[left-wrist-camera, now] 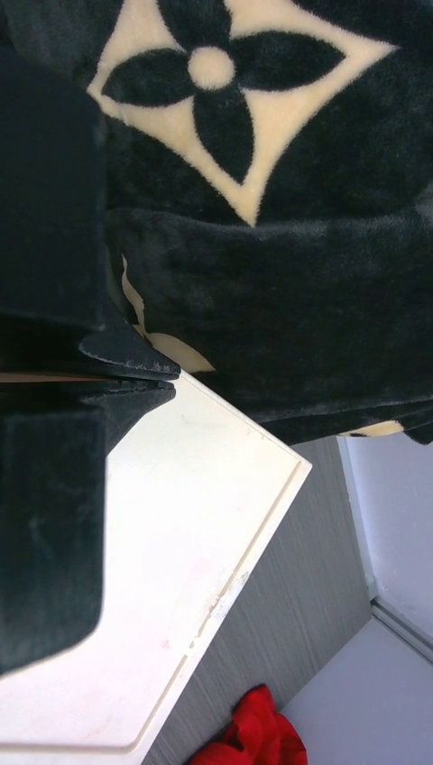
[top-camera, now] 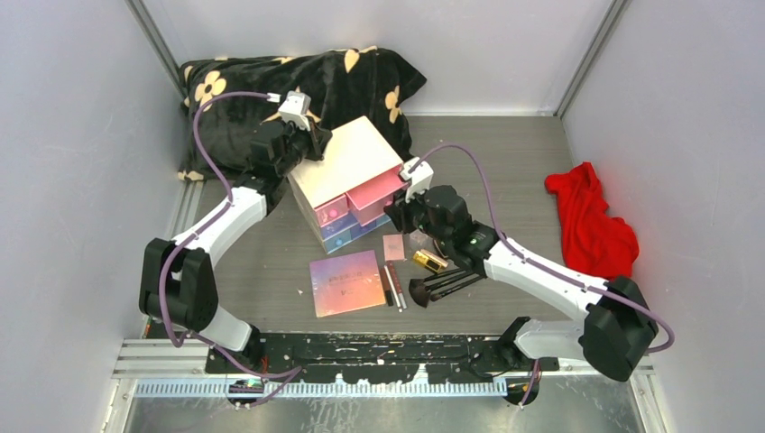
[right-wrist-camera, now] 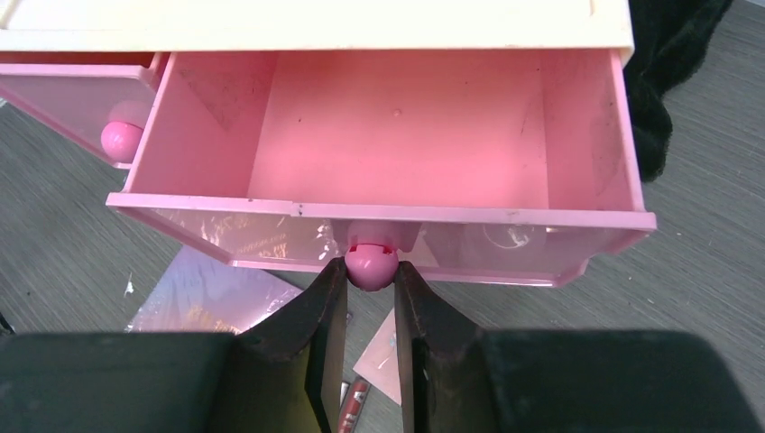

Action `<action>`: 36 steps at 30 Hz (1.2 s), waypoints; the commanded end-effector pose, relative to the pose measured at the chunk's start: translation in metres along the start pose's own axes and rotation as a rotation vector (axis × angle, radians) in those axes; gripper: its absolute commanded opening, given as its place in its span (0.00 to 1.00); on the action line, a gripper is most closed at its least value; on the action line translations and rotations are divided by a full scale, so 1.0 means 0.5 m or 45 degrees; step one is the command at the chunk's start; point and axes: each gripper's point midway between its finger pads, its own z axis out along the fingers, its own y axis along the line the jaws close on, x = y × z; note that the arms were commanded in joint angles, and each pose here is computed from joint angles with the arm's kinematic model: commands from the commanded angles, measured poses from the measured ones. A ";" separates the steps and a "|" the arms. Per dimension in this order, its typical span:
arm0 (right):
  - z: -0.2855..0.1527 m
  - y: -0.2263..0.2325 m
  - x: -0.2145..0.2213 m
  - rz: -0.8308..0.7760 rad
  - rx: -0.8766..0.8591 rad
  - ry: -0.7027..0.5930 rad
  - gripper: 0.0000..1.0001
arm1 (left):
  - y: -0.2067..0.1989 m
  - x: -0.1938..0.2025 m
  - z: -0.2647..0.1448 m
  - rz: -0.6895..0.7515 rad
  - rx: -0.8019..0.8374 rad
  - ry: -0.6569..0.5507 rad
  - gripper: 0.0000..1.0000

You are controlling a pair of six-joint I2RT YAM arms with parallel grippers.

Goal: Organize the makeup
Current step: Open the drawer in the storage box.

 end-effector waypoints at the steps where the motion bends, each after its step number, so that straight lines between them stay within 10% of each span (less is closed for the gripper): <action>1: -0.041 -0.033 0.054 0.014 0.092 0.102 0.01 | 0.066 0.333 -0.075 -0.098 -0.179 0.687 0.00; 22: -0.126 -0.075 0.111 -0.003 0.206 0.163 0.03 | 0.071 0.341 -0.072 -0.070 -0.177 0.708 0.00; 25: -0.140 -0.102 0.093 -0.025 0.301 0.139 0.26 | 0.071 0.340 -0.073 -0.064 -0.176 0.711 0.00; 36: -0.184 -0.152 0.038 -0.055 0.491 0.057 0.67 | 0.061 0.253 -0.073 -0.017 -0.163 0.611 0.27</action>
